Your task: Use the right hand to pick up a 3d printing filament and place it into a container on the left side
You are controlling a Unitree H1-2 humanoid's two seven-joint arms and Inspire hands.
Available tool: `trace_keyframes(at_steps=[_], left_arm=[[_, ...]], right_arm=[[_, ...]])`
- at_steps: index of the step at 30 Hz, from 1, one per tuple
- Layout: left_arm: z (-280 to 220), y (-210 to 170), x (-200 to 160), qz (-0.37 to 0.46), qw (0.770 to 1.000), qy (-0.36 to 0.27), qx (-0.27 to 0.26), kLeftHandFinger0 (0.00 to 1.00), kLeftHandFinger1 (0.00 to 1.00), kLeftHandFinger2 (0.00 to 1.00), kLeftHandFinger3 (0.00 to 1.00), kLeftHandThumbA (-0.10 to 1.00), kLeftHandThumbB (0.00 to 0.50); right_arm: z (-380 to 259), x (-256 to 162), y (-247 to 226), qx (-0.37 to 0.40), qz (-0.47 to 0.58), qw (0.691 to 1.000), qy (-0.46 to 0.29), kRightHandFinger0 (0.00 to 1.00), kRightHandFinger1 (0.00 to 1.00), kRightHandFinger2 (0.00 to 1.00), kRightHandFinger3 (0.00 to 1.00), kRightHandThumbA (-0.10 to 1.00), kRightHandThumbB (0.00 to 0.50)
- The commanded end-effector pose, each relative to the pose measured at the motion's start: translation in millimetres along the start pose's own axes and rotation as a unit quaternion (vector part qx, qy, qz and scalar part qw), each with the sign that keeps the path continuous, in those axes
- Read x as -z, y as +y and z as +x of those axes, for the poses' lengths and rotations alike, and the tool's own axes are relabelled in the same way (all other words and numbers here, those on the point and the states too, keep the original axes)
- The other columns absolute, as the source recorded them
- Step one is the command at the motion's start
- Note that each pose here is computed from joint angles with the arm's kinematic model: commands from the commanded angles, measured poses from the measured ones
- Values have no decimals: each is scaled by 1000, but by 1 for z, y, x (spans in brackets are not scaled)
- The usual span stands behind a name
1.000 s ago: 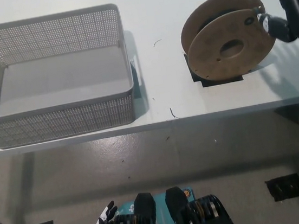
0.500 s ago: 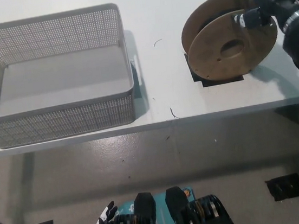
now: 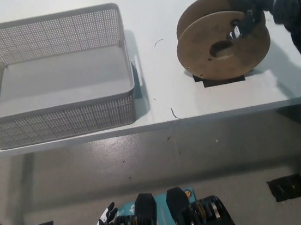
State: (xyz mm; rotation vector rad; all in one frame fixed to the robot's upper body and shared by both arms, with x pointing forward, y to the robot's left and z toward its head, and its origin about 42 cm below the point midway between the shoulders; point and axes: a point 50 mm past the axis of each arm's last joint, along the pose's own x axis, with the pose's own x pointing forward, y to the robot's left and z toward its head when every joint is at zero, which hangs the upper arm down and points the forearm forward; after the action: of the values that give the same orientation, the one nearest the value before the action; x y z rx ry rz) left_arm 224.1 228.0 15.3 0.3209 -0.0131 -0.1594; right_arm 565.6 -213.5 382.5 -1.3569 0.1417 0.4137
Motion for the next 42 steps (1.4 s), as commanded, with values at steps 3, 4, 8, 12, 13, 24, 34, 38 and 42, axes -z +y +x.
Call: trace_keyframes(at_steps=[3, 4, 8, 12, 13, 24, 34, 38, 42], left_arm=[[13, 14, -18, 8, 999, -44, 16, 1000, 1000, 1000, 1000, 1000, 298], [13, 15, -18, 9, 999, -46, 16, 1000, 1000, 1000, 1000, 1000, 295], [16, 16, -20, 9, 998, -51, 20, 1000, 1000, 1000, 1000, 1000, 291], [20, 18, -21, 8, 998, -53, 23, 1000, 1000, 1000, 1000, 1000, 301], [21, 17, -21, 7, 998, -54, 23, 1000, 1000, 1000, 1000, 1000, 305], [31, 21, -27, 10, 997, -68, 28, 1000, 1000, 1000, 1000, 1000, 304], [36, 26, -32, 10, 996, -78, 33, 1000, 1000, 1000, 1000, 1000, 319], [38, 28, -35, 15, 996, -82, 33, 1000, 1000, 1000, 1000, 1000, 314], [38, 30, -35, 17, 996, -85, 30, 1000, 1000, 1000, 1000, 1000, 321]], right_arm=[[-57, -63, -167, -176, 6, 984, 5, 1000, 1000, 1000, 1000, 733, 500], [-55, -63, -166, -180, 4, 984, 10, 1000, 1000, 1000, 1000, 734, 500], [-48, -66, -158, -198, -7, 980, 19, 1000, 1000, 1000, 1000, 755, 463], [-43, -73, -152, -220, 2, 975, 29, 1000, 1000, 1000, 1000, 815, 500], [-42, -72, -150, -225, 5, 974, 26, 1000, 1000, 1000, 1000, 816, 500], [-7, -42, -85, -284, 128, 950, 8, 1000, 1000, 1000, 1000, 676, 500], [32, -16, 13, -279, 150, 948, -8, 1000, 1000, 1000, 1000, 688, 500], [39, -13, 39, -283, 183, 941, -10, 1000, 1000, 1000, 1000, 662, 500], [45, -12, 62, -273, 125, 954, -24, 1000, 1000, 1000, 1000, 715, 500]])
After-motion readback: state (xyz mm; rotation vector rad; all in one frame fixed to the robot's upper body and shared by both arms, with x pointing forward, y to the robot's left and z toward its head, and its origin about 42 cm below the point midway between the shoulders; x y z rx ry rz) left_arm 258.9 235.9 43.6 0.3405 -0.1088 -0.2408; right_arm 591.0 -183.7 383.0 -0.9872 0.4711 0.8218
